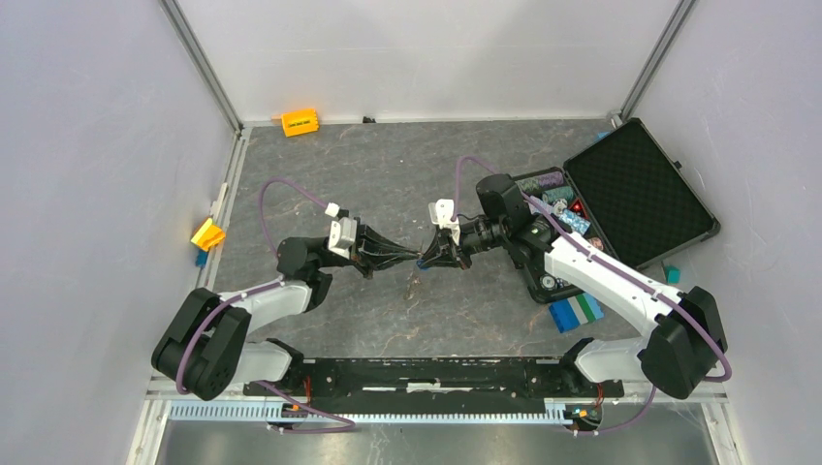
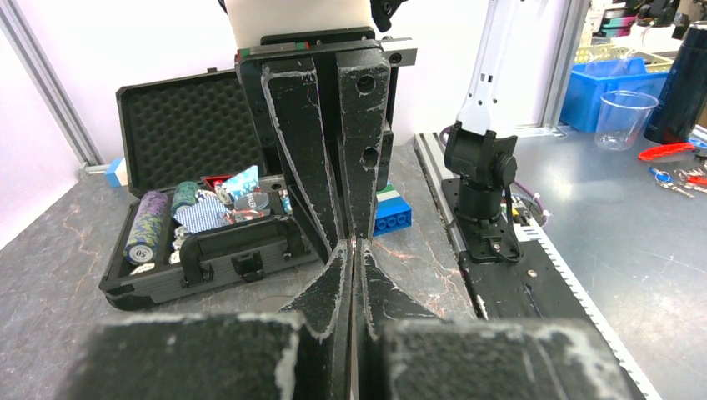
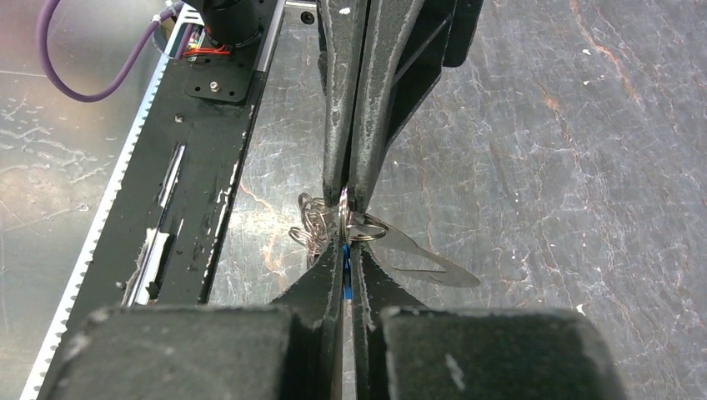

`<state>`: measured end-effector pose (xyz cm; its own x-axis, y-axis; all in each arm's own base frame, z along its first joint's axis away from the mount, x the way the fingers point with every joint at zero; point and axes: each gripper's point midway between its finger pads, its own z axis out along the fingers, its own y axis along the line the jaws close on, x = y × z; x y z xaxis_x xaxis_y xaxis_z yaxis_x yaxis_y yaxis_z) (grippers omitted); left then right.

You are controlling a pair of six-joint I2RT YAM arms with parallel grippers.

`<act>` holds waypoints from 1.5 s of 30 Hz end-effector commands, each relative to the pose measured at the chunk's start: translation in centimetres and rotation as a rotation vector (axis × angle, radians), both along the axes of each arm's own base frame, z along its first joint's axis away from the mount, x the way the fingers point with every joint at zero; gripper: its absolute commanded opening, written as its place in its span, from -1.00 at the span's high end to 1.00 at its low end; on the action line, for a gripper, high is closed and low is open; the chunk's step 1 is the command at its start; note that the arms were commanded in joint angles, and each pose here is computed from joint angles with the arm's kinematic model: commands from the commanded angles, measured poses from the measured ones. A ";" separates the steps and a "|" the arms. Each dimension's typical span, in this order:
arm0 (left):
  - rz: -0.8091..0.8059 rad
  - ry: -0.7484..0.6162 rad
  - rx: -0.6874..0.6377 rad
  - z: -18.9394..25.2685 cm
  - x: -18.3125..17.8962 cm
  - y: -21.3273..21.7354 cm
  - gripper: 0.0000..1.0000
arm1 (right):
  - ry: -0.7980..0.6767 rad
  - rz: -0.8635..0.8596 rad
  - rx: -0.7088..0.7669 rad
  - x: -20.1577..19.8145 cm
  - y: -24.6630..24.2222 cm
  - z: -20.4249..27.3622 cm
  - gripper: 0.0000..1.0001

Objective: Put the keys on the keyring

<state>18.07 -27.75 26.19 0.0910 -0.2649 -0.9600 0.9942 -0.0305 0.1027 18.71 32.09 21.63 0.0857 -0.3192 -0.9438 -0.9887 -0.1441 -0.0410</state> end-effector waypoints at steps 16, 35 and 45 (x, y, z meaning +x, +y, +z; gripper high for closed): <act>0.031 -0.127 -0.047 1.2 -0.1 0.2 0.96 | -0.108 -0.027 -0.016 0.5 -1.0 1.7 1.00; 0.031 -0.110 -0.025 0.6 0.2 0.1 0.96 | -0.142 -0.036 -0.020 1.1 -0.9 3.8 1.00; 0.041 -0.101 -0.028 0.6 0.5 0.0 0.96 | -0.169 -0.053 -0.031 1.1 -1.5 4.2 1.00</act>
<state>18.22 -27.71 25.71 0.1173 -0.2581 -0.9590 0.9919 -0.0178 0.1261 19.32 30.63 23.26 0.1574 -0.3888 -0.9078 -0.9863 -0.1086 -0.1245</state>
